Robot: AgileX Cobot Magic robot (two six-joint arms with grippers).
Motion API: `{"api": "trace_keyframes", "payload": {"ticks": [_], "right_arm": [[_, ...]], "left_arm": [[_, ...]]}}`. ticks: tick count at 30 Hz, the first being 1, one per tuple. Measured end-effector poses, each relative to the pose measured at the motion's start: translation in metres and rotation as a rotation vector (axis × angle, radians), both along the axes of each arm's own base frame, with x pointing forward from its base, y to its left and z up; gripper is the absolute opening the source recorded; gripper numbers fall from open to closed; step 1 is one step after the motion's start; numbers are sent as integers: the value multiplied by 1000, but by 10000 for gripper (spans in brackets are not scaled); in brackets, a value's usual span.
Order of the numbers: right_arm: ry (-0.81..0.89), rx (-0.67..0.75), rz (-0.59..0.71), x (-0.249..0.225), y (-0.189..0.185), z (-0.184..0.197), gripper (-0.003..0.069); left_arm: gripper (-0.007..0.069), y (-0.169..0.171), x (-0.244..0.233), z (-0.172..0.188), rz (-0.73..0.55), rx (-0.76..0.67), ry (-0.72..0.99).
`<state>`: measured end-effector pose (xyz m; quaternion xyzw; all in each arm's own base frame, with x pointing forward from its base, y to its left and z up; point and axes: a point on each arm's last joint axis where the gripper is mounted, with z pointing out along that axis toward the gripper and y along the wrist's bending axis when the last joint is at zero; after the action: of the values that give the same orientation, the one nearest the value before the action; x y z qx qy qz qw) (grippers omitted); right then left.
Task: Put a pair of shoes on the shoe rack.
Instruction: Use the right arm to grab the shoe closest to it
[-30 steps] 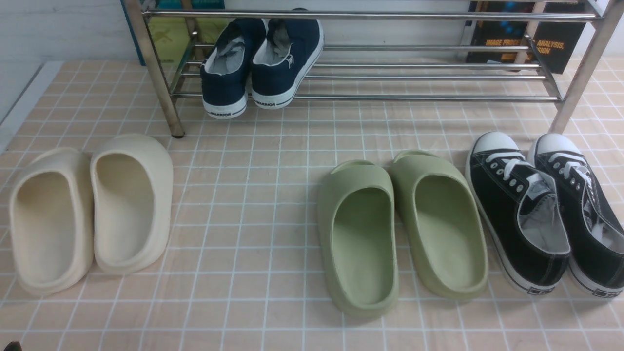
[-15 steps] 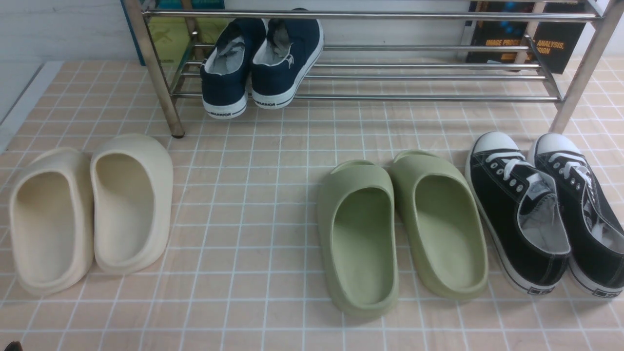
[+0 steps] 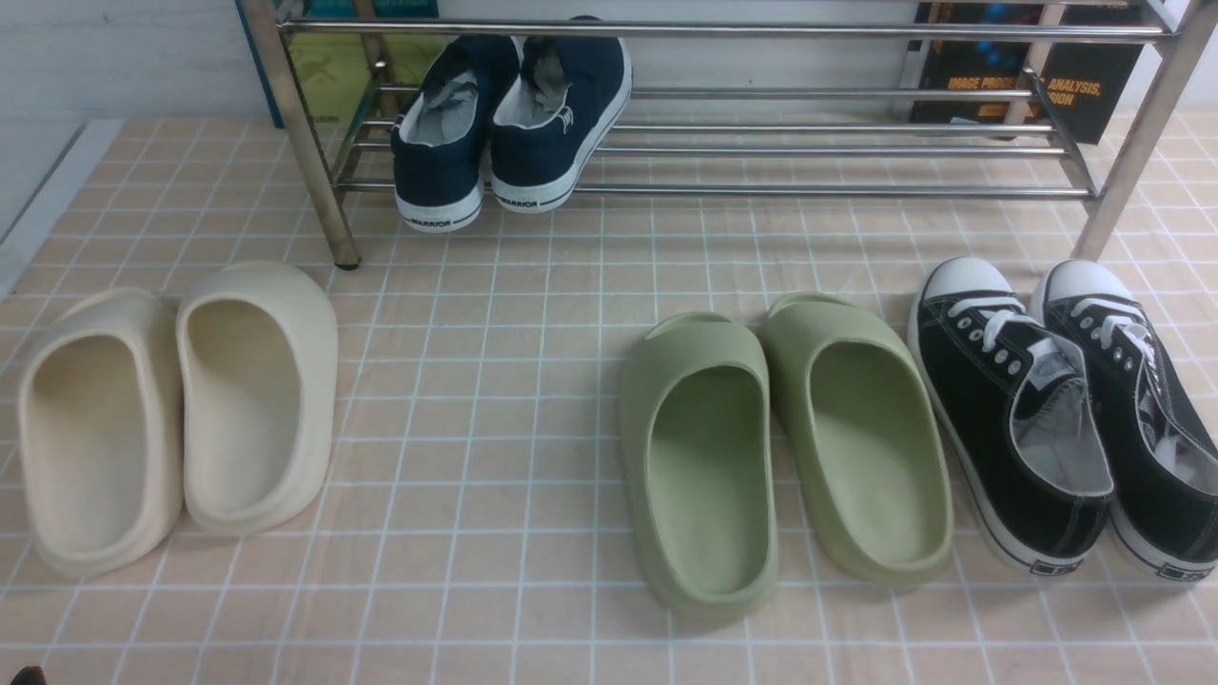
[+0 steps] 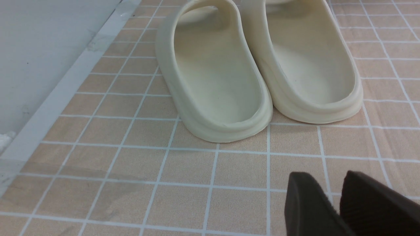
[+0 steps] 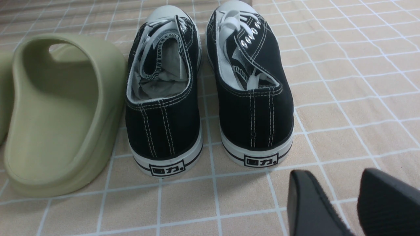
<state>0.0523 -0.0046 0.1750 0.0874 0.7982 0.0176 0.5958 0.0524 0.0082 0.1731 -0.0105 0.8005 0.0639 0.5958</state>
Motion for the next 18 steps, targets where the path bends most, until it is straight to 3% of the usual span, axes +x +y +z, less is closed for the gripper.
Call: {"api": "trace_keyframes", "payload": {"ticks": [18], "right_arm": [[1,-19,-2,0,-1,0,239]], "left_arm": [[202,0,0,0,0,0,0]]}}
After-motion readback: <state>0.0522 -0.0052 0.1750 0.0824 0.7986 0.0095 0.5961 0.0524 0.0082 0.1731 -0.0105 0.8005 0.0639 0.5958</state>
